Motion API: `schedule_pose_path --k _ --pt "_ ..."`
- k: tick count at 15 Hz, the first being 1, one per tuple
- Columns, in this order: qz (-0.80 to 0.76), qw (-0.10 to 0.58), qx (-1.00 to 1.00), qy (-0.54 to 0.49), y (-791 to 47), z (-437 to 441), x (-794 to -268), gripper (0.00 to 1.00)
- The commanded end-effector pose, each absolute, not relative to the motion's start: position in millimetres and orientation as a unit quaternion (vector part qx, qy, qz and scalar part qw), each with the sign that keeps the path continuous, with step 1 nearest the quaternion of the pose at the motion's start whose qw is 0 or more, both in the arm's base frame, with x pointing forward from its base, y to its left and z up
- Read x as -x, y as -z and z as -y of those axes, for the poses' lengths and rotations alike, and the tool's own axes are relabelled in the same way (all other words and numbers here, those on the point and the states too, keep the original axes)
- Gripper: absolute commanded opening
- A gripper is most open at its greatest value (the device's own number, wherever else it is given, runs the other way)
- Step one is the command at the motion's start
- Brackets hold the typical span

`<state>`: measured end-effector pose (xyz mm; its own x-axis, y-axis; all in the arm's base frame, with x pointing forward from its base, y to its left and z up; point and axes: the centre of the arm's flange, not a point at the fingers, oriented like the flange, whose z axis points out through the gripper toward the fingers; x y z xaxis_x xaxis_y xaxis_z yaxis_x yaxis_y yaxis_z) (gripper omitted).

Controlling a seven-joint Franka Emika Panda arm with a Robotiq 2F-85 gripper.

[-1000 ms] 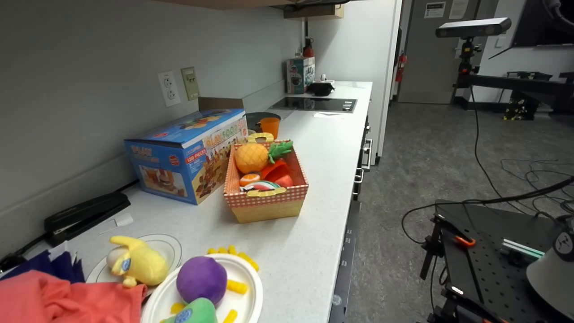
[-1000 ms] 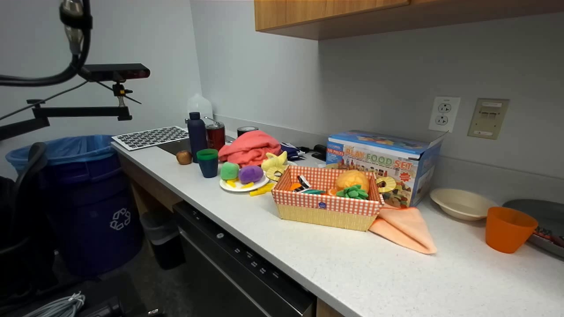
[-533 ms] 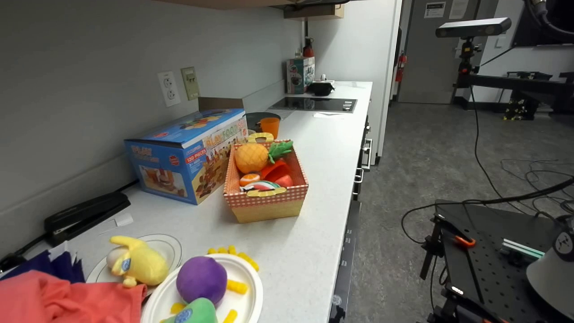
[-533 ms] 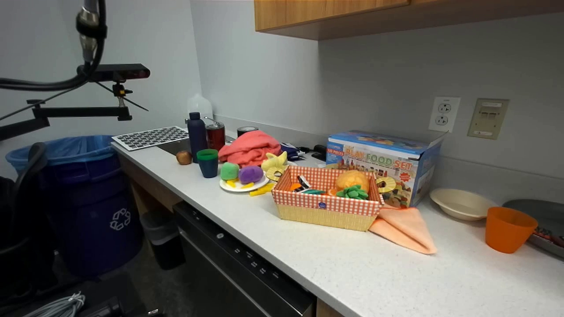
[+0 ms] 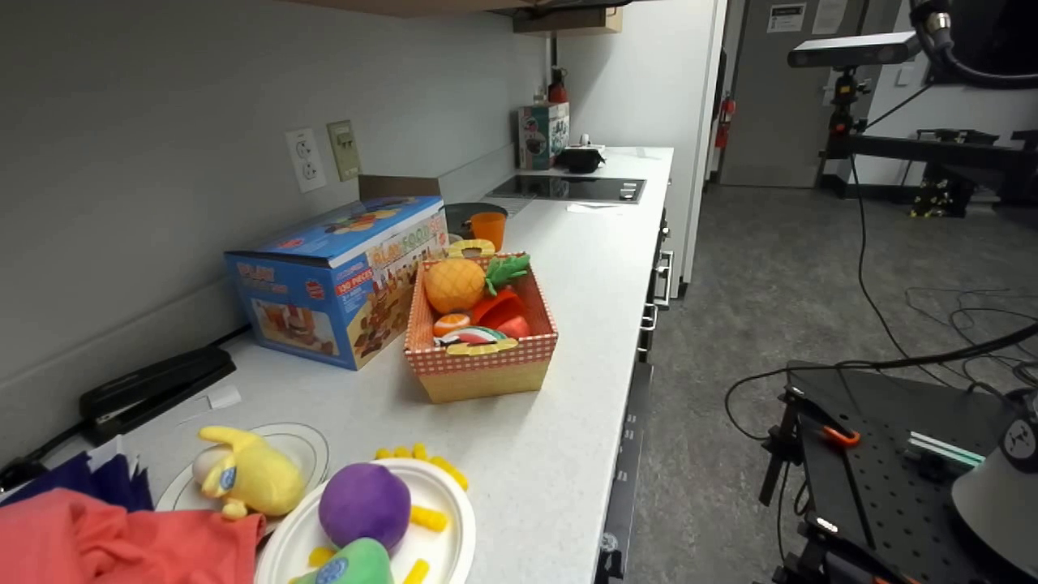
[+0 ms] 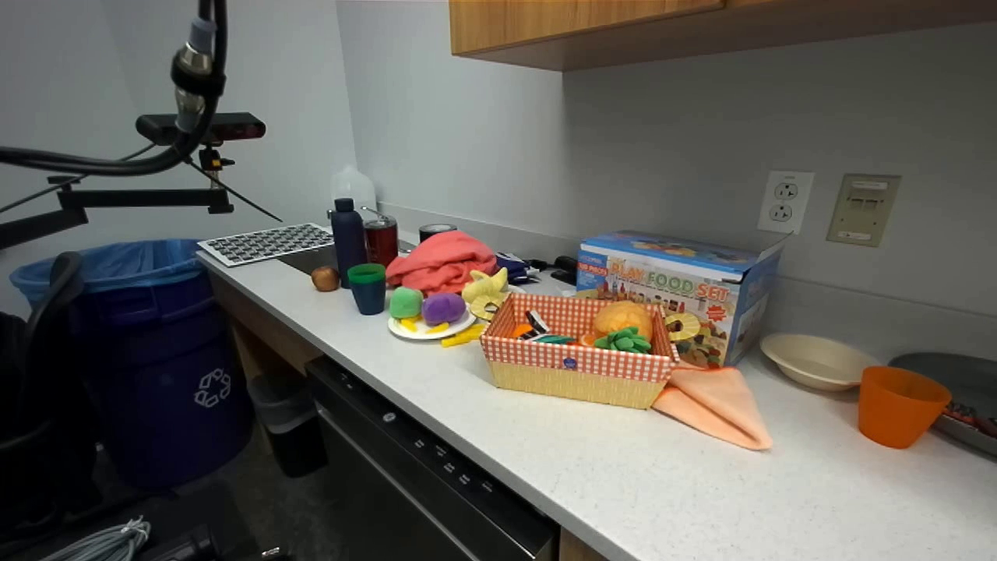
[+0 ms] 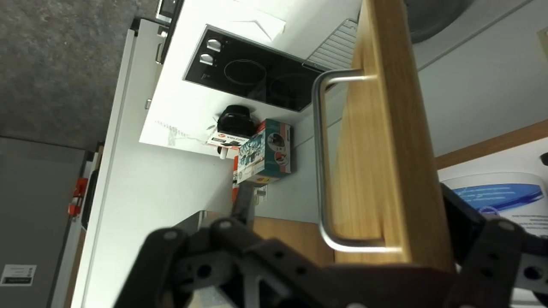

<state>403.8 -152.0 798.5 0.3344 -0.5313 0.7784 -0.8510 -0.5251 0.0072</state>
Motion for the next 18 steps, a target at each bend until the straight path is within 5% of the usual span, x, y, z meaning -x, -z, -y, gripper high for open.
schedule_pose_path --k 1,18 --pt "0.456 0.253 -0.766 -0.376 -807.8 157.4 -399.4 1.00" --pt "0.595 0.387 -0.628 -0.320 -816.1 295.0 -291.7 1.00"
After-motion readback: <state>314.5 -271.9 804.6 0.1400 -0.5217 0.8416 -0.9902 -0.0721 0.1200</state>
